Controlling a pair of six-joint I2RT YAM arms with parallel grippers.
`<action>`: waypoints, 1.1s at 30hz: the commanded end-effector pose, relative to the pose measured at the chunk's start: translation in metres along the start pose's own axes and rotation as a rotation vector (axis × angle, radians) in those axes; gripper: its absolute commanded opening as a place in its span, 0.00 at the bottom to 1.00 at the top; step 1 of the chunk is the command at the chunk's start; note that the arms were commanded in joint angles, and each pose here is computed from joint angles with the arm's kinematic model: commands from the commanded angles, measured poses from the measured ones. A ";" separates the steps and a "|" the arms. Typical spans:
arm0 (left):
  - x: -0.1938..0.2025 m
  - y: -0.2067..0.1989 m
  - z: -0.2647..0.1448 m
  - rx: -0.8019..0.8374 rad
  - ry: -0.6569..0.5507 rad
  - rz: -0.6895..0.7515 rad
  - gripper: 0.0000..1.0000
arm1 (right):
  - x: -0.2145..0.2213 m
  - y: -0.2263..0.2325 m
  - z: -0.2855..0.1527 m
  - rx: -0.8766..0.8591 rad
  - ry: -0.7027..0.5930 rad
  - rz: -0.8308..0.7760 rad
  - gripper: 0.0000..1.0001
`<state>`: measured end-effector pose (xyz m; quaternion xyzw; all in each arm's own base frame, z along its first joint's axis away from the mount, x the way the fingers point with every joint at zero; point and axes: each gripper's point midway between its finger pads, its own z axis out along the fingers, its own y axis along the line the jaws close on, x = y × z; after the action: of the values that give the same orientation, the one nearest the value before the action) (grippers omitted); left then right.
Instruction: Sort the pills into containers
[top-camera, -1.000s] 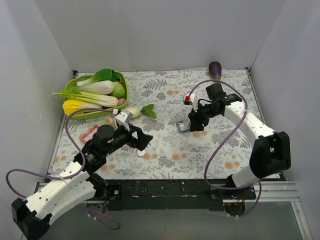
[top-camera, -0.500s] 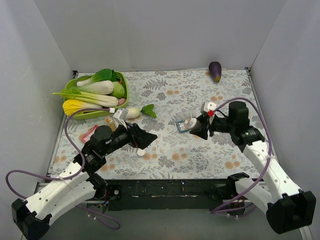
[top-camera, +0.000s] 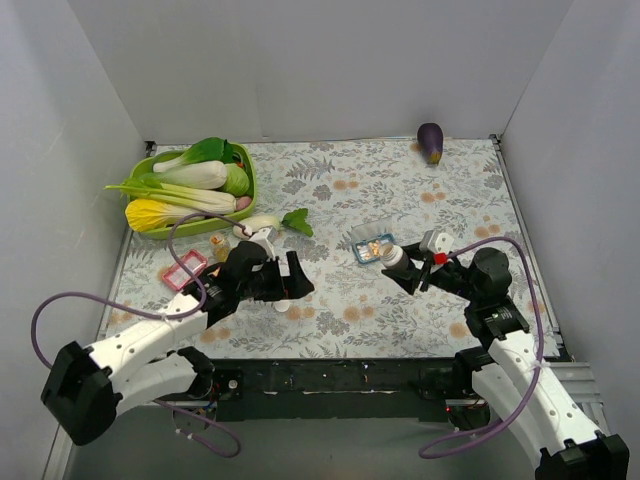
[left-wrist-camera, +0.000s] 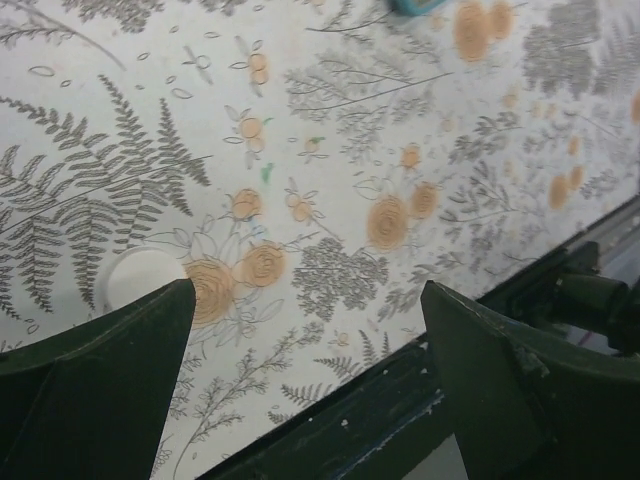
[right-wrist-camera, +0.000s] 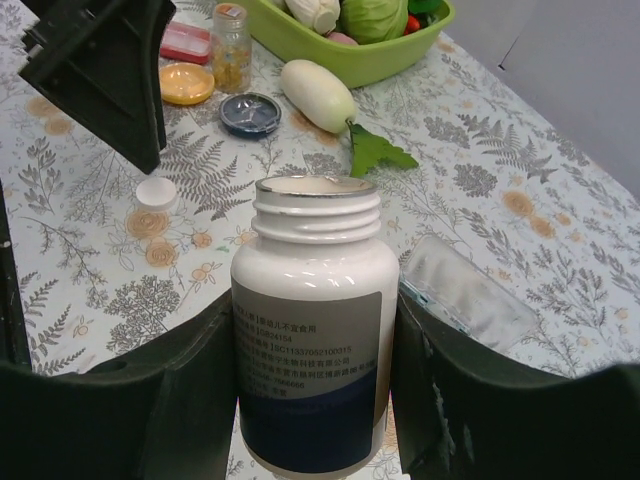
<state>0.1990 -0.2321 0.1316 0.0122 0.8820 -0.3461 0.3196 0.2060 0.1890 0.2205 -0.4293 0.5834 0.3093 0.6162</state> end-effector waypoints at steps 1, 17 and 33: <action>-0.008 0.032 0.010 -0.222 0.016 -0.014 0.93 | -0.014 -0.005 0.002 0.025 -0.072 -0.044 0.01; 0.036 0.089 0.025 -0.570 0.208 0.038 0.70 | 0.008 0.000 0.003 0.028 -0.065 0.016 0.01; 0.047 0.097 0.036 -0.590 0.256 0.058 0.41 | 0.013 0.002 0.003 0.019 -0.048 0.026 0.01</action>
<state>0.2018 -0.1889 0.0216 -0.0146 0.9786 -0.0640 0.1951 0.2067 0.1896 0.1960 -0.4034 0.5949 0.3261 0.6140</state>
